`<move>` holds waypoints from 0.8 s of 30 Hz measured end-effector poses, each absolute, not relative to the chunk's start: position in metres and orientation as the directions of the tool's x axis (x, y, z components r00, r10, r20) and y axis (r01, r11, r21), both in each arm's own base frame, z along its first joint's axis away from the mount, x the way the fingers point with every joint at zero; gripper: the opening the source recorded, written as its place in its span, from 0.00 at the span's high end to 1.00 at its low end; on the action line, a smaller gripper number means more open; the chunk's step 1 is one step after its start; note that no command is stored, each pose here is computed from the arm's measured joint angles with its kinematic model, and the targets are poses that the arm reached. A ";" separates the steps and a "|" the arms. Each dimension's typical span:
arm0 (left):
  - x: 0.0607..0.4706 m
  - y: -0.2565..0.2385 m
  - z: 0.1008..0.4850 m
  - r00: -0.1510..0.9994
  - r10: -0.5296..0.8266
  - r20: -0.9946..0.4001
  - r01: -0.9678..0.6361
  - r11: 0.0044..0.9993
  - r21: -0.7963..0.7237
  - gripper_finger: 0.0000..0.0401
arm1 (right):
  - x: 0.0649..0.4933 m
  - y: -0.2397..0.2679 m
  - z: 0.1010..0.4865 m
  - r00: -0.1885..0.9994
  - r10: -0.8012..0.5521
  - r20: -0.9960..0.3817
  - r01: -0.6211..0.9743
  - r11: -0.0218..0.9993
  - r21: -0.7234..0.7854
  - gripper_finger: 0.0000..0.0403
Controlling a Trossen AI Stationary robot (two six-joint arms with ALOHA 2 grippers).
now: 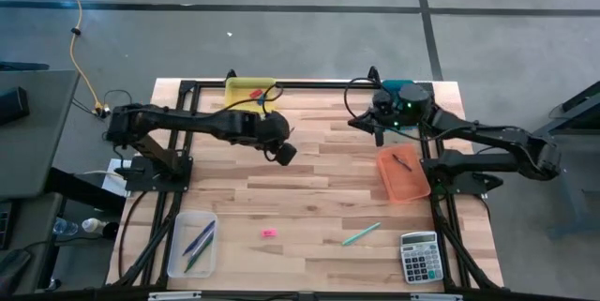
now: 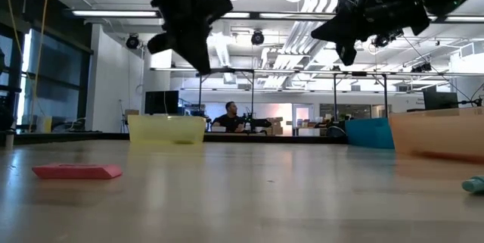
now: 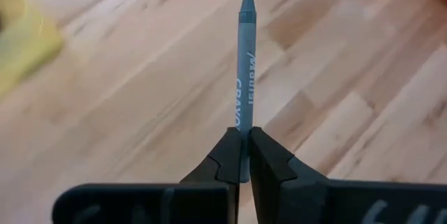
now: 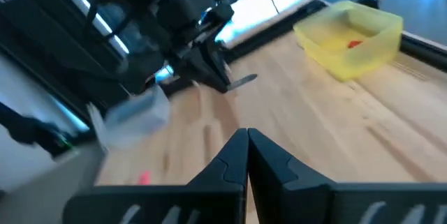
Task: Sort crayons/erasers/pens/pencils in bins
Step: Put the gray crayon into the orange bin
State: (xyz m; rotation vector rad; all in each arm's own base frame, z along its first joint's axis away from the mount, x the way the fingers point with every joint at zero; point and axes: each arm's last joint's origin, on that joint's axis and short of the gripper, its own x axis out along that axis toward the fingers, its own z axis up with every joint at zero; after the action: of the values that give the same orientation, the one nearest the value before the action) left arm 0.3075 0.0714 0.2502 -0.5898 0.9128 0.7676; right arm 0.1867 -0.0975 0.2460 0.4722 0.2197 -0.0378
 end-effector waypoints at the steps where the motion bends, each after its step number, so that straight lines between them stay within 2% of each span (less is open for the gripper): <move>1: 0.306 0.070 0.254 0.397 0.336 -0.854 -0.783 0.610 -0.123 1.00 | 0.187 -0.097 0.243 0.980 0.016 -0.196 0.079 0.882 0.465 1.00; 4: 0.298 0.068 0.258 0.424 0.346 -0.837 -0.755 0.646 -0.116 1.00 | 0.187 -0.093 0.239 0.986 0.002 -0.166 0.081 0.865 0.494 1.00; 8: 0.282 0.070 0.249 0.498 0.343 -0.796 -0.736 0.652 -0.179 1.00 | 0.190 -0.090 0.241 0.987 -0.030 -0.159 0.105 0.866 0.489 1.00; 14: 0.266 0.076 0.248 0.712 0.330 -0.620 -0.616 0.717 -0.325 1.00 | 0.201 -0.084 0.256 0.993 -0.038 -0.110 0.086 0.876 0.475 1.00; 19: 0.251 0.088 0.255 0.814 0.267 -0.516 -0.505 0.764 -0.402 1.00 | 0.230 -0.082 0.274 0.996 -0.022 -0.091 0.066 0.859 0.508 1.00; 24: 0.240 0.099 0.277 0.924 0.187 -0.334 -0.337 0.813 -0.475 1.00 | 0.264 -0.085 0.298 0.998 0.002 -0.059 0.030 0.838 0.545 0.97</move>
State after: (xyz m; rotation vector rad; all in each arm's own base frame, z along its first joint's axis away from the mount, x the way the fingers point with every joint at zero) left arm 0.2405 0.0990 0.2766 -0.5552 0.2797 0.2837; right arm 0.2639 -0.0849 0.2983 0.5768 0.0581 -0.0147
